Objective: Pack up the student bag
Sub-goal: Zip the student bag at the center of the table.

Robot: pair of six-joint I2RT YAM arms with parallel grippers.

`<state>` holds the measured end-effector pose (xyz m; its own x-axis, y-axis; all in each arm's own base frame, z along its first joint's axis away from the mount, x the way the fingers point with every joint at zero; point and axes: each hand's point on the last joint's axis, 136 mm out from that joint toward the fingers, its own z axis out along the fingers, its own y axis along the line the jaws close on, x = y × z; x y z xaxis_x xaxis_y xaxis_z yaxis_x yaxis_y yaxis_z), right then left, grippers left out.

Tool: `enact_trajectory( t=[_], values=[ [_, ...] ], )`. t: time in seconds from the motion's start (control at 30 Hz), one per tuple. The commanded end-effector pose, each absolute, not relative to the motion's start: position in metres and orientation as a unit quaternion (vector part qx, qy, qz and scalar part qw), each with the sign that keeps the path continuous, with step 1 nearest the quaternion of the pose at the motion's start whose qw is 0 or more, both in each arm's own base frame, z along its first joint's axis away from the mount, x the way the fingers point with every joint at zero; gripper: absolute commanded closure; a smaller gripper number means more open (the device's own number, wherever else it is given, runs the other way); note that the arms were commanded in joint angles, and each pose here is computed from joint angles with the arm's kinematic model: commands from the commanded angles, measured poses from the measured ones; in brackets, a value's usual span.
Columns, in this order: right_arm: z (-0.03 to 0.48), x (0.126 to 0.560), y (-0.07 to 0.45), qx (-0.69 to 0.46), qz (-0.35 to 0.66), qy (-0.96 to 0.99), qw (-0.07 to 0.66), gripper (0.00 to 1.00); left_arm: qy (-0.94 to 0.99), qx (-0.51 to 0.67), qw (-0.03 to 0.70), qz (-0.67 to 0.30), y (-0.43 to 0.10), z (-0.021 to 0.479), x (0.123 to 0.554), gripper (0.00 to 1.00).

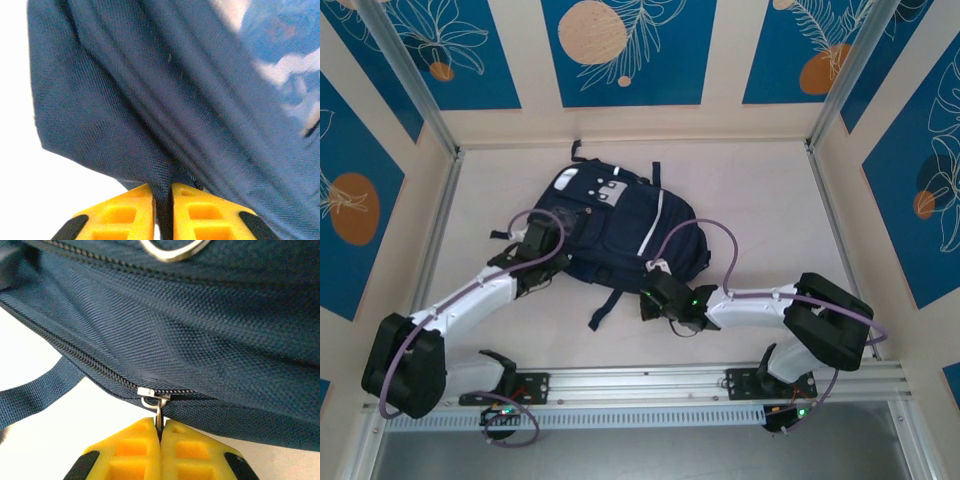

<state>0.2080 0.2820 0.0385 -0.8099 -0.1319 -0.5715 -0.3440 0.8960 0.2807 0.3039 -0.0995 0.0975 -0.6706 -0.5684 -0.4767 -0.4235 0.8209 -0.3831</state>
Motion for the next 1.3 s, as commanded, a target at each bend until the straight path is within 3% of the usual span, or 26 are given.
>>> enact_trajectory(
  t=[0.0, 0.07, 0.13, 0.3, 0.5, 0.87, 1.07, 1.27],
  values=[
    [0.03, 0.2, 0.276, -0.134, 0.186, 0.938, 0.262, 1.0, 0.892, -0.292, 0.337, -0.071, -0.071, 0.125, 0.32, 0.69],
    [0.032, 0.201, 0.281, -0.116, 0.199, 0.939, 0.257, 1.0, 0.892, -0.294, 0.327, -0.104, -0.082, 0.133, 0.322, 0.55],
    [0.032, 0.202, 0.284, -0.086, 0.215, 0.939, 0.254, 1.0, 0.89, -0.308, 0.301, -0.152, -0.098, 0.132, 0.317, 0.49],
    [0.023, 0.202, 0.286, -0.039, 0.239, 0.938, 0.249, 1.0, 0.867, -0.34, 0.239, -0.274, -0.156, 0.112, 0.295, 0.5],
    [0.021, 0.203, 0.286, -0.035, 0.239, 0.938, 0.25, 1.0, 0.843, -0.345, 0.247, -0.331, -0.205, 0.11, 0.285, 0.5],
    [0.018, 0.202, 0.281, -0.031, 0.248, 0.935, 0.251, 1.0, 0.834, -0.364, 0.261, -0.324, -0.218, 0.09, 0.292, 0.5],
    [0.015, 0.201, 0.287, -0.04, 0.255, 0.934, 0.246, 1.0, 0.83, -0.358, 0.286, -0.318, -0.221, 0.09, 0.308, 0.6],
    [0.017, 0.203, 0.274, -0.036, 0.232, 0.938, 0.255, 1.0, 0.831, -0.367, 0.305, -0.286, -0.203, 0.095, 0.309, 0.88]
  ],
)
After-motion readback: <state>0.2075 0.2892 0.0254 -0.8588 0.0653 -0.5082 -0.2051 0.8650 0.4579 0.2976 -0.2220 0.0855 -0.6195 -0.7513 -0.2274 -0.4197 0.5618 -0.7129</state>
